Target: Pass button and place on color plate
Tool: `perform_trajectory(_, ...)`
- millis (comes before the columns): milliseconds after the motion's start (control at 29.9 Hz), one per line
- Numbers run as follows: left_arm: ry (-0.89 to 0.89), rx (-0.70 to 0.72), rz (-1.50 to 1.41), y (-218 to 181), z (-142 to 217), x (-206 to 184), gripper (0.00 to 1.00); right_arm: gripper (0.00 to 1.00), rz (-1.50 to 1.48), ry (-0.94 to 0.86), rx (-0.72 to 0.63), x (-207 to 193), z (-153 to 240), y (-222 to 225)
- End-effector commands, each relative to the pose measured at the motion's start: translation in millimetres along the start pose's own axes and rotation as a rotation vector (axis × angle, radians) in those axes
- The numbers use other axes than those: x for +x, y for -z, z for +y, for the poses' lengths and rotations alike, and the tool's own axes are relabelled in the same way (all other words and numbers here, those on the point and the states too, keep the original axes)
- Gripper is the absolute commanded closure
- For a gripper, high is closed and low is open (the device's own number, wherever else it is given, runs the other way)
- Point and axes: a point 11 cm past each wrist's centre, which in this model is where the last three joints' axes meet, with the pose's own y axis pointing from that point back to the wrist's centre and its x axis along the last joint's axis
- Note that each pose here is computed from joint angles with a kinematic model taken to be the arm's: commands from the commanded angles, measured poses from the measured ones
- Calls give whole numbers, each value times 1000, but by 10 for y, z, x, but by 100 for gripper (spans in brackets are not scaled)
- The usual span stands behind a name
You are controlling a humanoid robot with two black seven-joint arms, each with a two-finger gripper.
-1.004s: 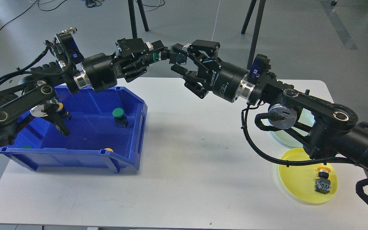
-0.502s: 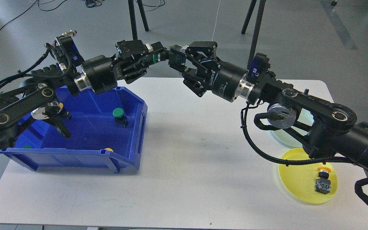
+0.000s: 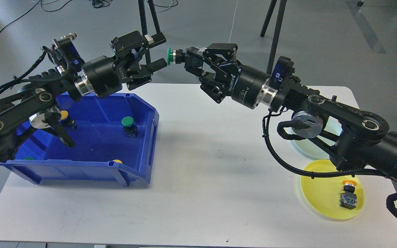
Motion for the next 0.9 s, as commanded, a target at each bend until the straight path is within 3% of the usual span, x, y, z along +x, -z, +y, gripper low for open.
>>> perform_trajectory(0,-36,9,30,79,85,57,11,99,10,-145,39,474,444,137)
perform_trajectory(134,-42,20,49,159,127,31,10,99,-49,-351,94,917,1219,78)
perform_trajectory(301,-48,35,73,274,183,-15,9,99,-222,-642,174,984,2335,-437)
perform_trajectory(435,-45,41,89,334,200,-62,9,99,-429,-870,209,924,2841,-965)
perform_trajectory(636,-42,45,98,373,216,-98,9,99,-615,-1178,108,1053,3198,-1465)
perform_trajectory(871,-40,45,105,390,213,-117,9,99,-617,-1184,-5,1227,2868,-1623)
